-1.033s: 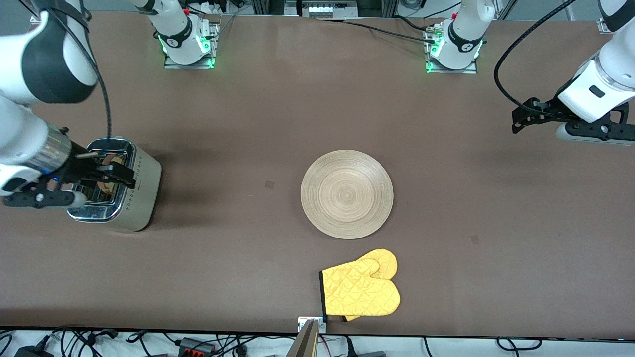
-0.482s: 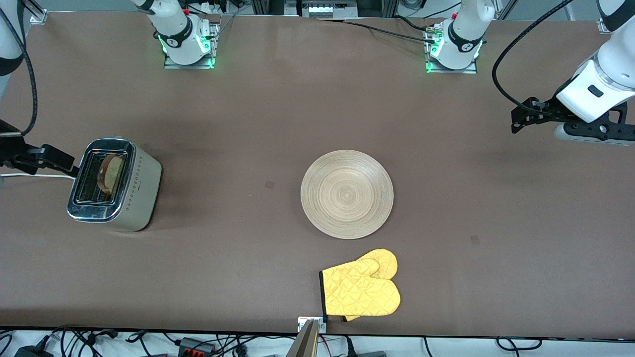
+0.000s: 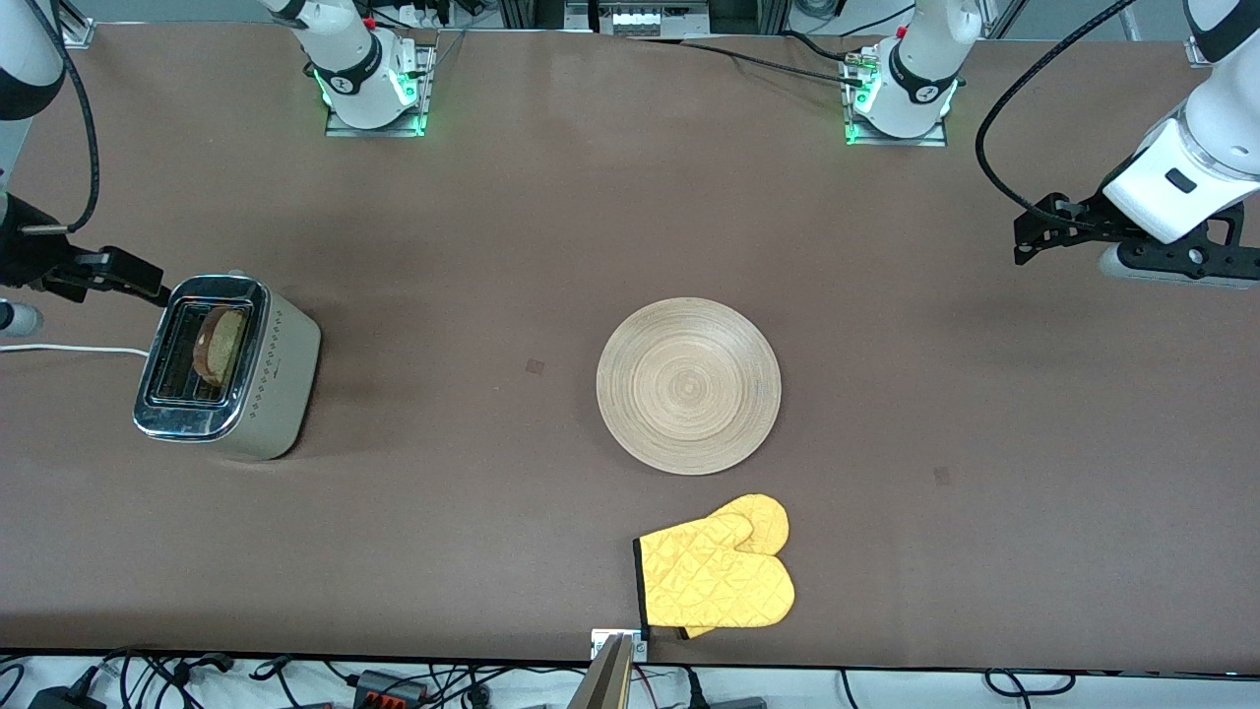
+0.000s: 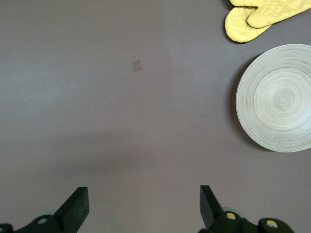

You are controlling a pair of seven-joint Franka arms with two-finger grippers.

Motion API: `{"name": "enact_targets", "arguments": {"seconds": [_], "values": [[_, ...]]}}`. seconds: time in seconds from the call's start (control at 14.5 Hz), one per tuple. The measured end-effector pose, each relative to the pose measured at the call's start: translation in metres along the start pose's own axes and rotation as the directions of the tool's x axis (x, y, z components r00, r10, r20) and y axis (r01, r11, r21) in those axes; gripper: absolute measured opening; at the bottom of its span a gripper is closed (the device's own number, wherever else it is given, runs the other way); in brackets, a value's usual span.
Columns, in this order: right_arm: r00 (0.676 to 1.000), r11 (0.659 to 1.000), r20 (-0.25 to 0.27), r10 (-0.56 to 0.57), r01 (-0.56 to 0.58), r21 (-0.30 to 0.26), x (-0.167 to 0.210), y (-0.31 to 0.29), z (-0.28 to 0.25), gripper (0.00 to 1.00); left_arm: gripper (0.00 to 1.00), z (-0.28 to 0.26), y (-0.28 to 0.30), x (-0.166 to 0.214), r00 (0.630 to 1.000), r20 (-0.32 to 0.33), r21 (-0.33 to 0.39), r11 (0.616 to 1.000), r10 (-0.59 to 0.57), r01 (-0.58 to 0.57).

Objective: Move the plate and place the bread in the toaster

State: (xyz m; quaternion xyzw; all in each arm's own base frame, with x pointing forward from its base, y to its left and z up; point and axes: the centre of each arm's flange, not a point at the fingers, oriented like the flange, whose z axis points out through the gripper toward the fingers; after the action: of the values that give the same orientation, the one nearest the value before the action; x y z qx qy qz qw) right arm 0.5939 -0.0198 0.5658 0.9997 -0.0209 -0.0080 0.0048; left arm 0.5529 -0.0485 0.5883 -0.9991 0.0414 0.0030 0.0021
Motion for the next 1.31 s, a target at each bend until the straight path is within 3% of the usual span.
{"name": "enact_targets", "arguments": {"seconds": [0.21, 0.55, 1.31], "values": [[1.0, 1.0, 0.017, 0.003, -0.003, 0.002, -0.016, 0.002, 0.007, 1.0, 1.0, 0.0, 0.001, 0.0, 1.0, 0.0, 0.0, 1.0, 0.002, -0.002], [1.0, 1.0, -0.015, 0.003, -0.003, 0.002, -0.019, 0.003, -0.002, 1.0, 1.0, 0.0, 0.003, 0.0, 1.0, 0.0, 0.0, 1.0, 0.005, -0.005], [0.998, 0.999, -0.018, -0.055, 0.055, 0.001, -0.021, 0.004, -0.007, 1.0, 1.0, 0.0, 0.004, 0.0, 1.0, 0.0, 0.0, 1.0, 0.008, -0.008]]}}
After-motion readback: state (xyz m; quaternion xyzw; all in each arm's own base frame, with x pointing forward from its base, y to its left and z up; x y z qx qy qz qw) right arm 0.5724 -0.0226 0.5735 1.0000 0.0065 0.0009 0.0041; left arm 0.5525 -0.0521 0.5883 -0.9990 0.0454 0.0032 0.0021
